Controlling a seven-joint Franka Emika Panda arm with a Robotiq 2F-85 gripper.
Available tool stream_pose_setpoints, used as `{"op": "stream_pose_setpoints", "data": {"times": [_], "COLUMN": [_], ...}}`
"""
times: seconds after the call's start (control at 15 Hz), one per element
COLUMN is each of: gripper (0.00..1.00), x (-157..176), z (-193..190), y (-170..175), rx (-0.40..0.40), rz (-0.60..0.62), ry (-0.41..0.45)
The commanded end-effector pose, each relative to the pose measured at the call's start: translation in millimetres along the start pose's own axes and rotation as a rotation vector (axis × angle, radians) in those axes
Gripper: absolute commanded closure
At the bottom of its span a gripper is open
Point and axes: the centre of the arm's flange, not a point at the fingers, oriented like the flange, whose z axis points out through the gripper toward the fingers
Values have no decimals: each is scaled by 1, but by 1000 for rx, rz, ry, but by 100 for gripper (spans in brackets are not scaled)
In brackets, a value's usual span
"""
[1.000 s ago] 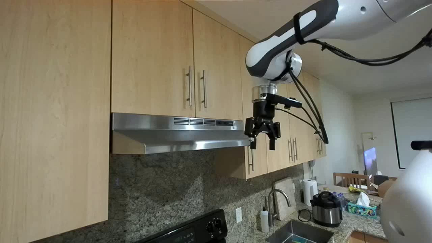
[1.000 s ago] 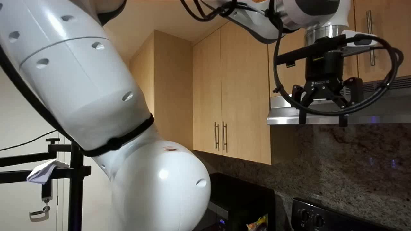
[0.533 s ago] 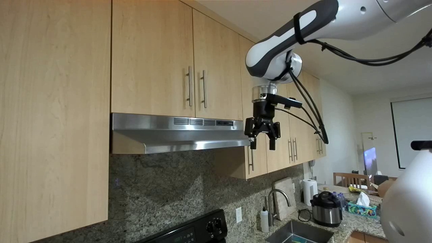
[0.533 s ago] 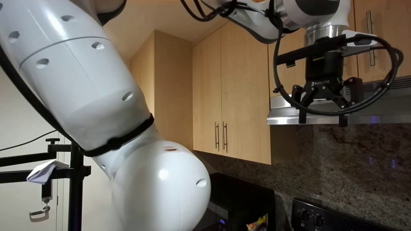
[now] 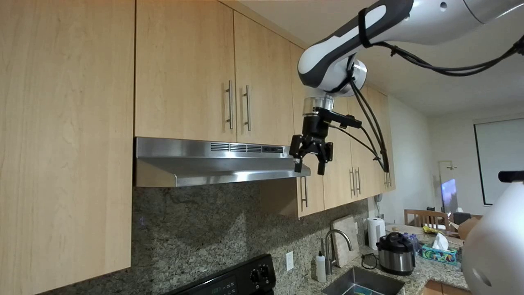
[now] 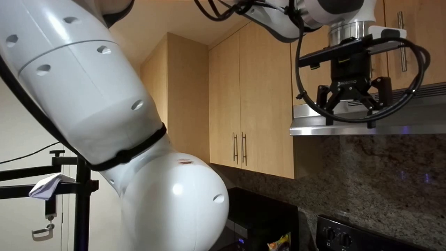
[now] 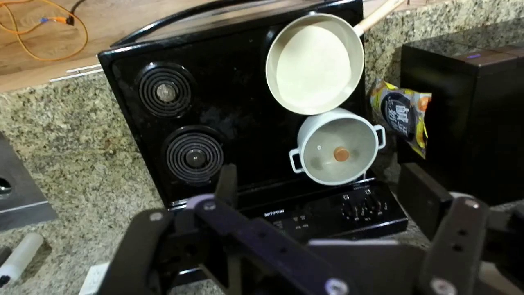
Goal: Open the left cabinet door at the top
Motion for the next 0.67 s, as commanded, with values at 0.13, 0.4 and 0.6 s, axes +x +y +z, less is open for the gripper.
{"op": "stream_pose_setpoints", "data": {"times": [0.13, 0.4, 0.6], "gripper": [0, 0, 0], "x": [22, 48, 41], "z": [-48, -79, -87], "y": [-35, -67, -68], "rx": [11, 18, 3], "rz": [-93, -131, -114], "ry": [192, 415, 440]}}
